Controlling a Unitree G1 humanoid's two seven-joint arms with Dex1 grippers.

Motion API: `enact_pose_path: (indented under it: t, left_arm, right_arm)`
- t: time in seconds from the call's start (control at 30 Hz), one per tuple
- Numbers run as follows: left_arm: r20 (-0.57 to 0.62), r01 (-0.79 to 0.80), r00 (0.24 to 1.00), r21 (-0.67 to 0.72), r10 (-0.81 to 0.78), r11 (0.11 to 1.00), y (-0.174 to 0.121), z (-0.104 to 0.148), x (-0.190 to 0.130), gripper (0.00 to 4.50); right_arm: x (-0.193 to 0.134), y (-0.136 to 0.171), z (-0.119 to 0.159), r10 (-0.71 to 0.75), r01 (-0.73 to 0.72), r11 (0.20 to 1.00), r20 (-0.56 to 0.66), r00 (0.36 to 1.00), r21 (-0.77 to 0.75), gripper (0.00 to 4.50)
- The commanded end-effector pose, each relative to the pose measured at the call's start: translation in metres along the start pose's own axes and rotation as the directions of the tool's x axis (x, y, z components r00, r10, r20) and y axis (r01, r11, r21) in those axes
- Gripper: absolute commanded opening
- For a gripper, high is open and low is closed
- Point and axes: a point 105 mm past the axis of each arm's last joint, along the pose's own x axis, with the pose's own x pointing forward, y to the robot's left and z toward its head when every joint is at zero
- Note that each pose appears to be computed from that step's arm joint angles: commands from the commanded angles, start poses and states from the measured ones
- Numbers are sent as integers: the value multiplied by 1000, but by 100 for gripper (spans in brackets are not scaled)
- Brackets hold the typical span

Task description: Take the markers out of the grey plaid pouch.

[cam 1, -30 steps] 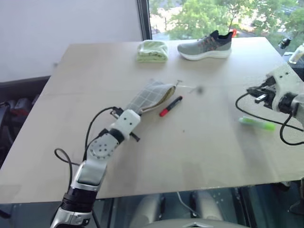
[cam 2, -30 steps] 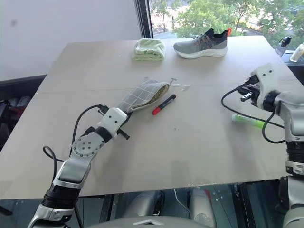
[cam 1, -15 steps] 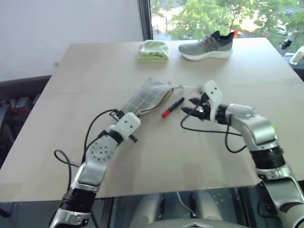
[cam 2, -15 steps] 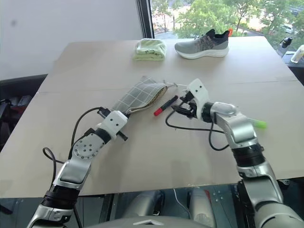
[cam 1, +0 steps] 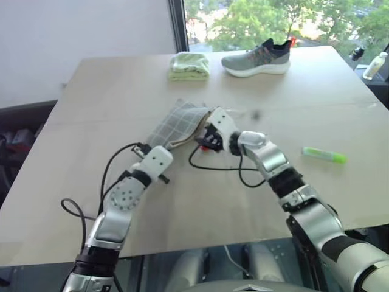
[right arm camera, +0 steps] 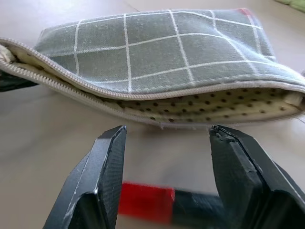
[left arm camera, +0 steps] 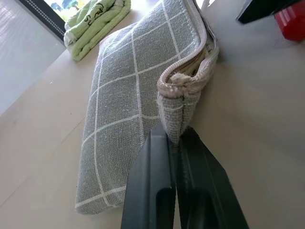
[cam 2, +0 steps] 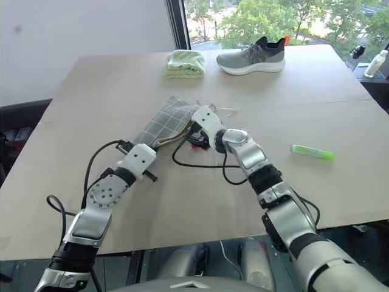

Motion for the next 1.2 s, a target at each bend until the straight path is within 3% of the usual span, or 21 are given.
enact_pose_path:
  t: [0.03, 0.23, 0.47, 0.53, 0.63, 0.73, 0.83, 0.9, 1.07, 1.2]
  left_arm:
    - [17, -37, 999, 2, 37, 999, 7, 5, -3, 0]
    - [14, -35, 999, -8, 35, 999, 4, 5, -3, 0]
    - [-8, -44, 999, -13, 44, 999, 7, -1, -9, 0]
    - [-13, -41, 999, -13, 41, 999, 7, -3, -11, 0]
    - [-17, -39, 999, -11, 39, 999, 8, -4, -13, 0]
    - [-21, -38, 999, -10, 37, 999, 9, -6, -12, 0]
    - [-19, -31, 999, -13, 31, 999, 7, -6, -10, 0]
    - [-12, -25, 1000, -14, 24, 1000, 6, -4, -8, 0]
    - [-1, -25, 1000, -17, 25, 1000, 6, -1, -5, 0]
    - [3, -24, 1000, -22, 24, 999, 3, 0, -5, 0]
  right_arm:
    - [-4, -12, -7, -30, 28, 999, -40, 999, -47, 278]
    - [-40, -43, -28, -109, 79, 981, -166, 980, -177, 278]
    - [-138, -76, -52, -256, 135, 928, -330, 909, -348, 278]
    - [-167, -86, -49, -319, 194, 914, -335, 886, -357, 278]
    - [-184, -90, -33, -371, 267, 899, -278, 886, -349, 278]
    - [-174, -72, -8, -304, 250, 929, -178, 936, -274, 278]
    - [-141, -40, 11, -204, 204, 979, -36, 978, -9, 278]
    - [-125, -32, 11, -205, 205, 976, -3, 979, 75, 278]
    - [-88, -27, -4, -276, 248, 869, 3, 961, 428, 278]
    - [-68, -34, -14, -316, 291, 789, -50, 948, 541, 278]
